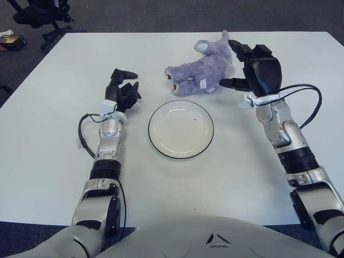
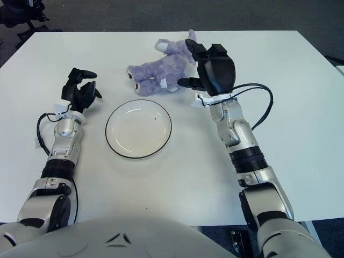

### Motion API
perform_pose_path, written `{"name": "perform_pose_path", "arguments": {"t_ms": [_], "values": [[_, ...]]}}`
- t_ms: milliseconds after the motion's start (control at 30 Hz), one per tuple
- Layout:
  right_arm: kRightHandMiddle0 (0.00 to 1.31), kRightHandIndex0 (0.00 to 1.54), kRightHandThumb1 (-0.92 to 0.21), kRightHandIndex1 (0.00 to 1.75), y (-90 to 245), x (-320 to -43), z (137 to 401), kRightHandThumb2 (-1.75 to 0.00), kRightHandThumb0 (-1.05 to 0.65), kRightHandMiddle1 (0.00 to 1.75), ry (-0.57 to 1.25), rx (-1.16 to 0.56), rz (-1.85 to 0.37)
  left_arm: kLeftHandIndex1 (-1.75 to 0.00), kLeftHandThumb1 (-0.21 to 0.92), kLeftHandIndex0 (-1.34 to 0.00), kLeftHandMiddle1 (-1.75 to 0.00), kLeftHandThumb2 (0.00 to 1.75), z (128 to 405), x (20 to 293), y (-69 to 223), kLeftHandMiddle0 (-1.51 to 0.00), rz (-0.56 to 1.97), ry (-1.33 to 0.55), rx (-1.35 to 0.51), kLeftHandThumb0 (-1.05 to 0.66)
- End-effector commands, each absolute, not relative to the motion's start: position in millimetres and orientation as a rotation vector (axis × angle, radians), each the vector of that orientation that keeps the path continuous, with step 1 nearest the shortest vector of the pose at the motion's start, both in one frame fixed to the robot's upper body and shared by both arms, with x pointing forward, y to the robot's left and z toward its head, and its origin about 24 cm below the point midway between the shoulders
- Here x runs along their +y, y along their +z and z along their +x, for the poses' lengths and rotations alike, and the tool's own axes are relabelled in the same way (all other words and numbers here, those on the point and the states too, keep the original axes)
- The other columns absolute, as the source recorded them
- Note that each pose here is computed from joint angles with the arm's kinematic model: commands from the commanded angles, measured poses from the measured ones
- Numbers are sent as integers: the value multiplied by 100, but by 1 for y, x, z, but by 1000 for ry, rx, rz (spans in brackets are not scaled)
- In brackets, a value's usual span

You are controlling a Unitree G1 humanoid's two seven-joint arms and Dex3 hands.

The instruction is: Put the doll into the plate.

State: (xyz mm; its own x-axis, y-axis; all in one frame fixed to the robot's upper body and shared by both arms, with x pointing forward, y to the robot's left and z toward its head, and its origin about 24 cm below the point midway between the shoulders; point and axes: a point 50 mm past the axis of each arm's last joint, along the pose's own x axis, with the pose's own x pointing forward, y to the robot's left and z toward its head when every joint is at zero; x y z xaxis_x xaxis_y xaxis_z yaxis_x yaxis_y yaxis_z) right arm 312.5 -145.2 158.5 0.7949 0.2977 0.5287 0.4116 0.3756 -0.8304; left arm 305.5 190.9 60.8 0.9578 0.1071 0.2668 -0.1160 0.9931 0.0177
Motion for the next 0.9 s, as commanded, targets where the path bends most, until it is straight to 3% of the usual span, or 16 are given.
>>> {"name": "perform_pose_path", "arguments": {"t_ms": [0,300,867], "values": [[39,37,-92,0,160,-139,318,-9,-70,4,-17,-673,-1239,-155,92,-39,-175,34,291,190,28,-88,17,133,-146,-35],[47,38,-92,0,162,-129,327,-3,-60,6,46,-653,-1257,-155,92,-39,-175,34,292,189,28,-88,17,134,-146,-35],[53,42,-90,1,157,-120,340,0,-59,6,100,-647,-1264,-155,92,-39,-175,34,294,188,28,-88,16,136,-145,-35]]}}
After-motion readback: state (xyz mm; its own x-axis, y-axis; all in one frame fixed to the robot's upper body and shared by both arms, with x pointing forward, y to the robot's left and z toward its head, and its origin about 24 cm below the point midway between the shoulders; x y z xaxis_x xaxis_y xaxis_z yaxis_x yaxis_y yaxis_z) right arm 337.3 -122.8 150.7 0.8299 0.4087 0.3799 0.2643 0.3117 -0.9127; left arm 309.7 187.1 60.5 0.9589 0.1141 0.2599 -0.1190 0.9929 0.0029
